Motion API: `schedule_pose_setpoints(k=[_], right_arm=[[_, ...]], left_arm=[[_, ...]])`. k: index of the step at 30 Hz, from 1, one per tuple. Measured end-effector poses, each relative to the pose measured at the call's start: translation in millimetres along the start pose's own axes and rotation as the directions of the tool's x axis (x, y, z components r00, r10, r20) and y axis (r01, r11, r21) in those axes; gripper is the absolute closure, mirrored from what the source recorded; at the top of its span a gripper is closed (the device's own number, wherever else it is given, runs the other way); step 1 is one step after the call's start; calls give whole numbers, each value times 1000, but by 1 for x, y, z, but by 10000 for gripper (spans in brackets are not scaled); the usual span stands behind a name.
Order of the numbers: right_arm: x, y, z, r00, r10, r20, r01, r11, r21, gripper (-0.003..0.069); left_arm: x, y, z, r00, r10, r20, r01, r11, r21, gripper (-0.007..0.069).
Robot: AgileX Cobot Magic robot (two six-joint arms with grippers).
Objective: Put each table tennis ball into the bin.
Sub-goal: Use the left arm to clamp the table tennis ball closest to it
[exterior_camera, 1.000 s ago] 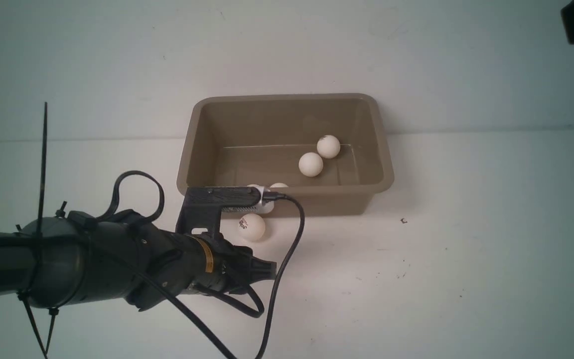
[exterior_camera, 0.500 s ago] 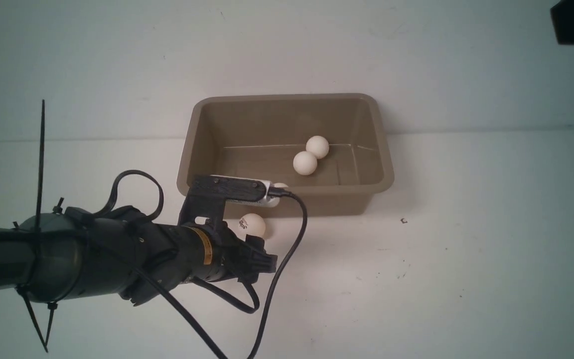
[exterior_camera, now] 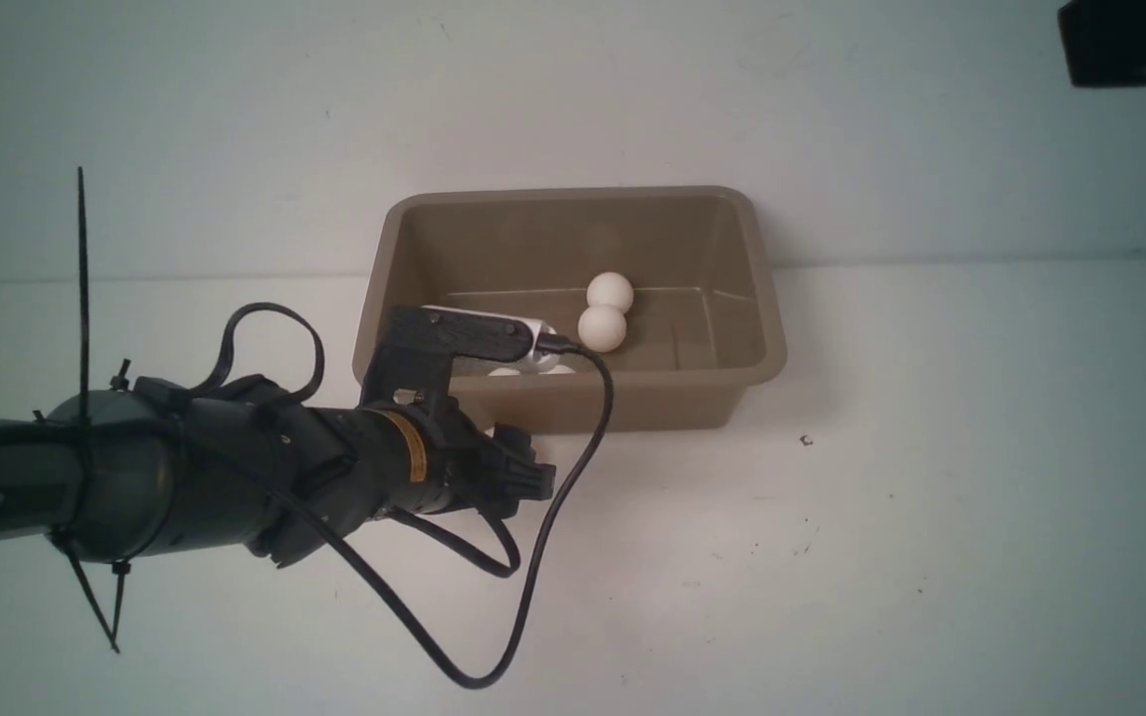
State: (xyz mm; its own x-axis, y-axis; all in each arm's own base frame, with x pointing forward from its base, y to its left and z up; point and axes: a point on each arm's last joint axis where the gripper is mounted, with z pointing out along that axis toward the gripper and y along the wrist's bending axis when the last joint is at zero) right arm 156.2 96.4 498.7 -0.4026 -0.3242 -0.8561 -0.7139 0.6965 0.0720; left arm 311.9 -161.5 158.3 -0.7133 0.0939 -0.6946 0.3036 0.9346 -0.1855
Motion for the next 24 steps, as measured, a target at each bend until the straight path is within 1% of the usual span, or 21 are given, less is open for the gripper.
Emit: schedule_pose_setpoints(k=[11, 24], right_arm=[[0, 0, 0, 1000, 0, 1, 0, 1000, -2, 676], [0, 0, 0, 1000, 0, 1, 0, 1000, -2, 676]], left_arm=[[10, 6, 20, 1000, 0, -30, 0, 1000, -5, 156], [1, 4, 31, 1000, -1, -2, 1, 1000, 7, 156]])
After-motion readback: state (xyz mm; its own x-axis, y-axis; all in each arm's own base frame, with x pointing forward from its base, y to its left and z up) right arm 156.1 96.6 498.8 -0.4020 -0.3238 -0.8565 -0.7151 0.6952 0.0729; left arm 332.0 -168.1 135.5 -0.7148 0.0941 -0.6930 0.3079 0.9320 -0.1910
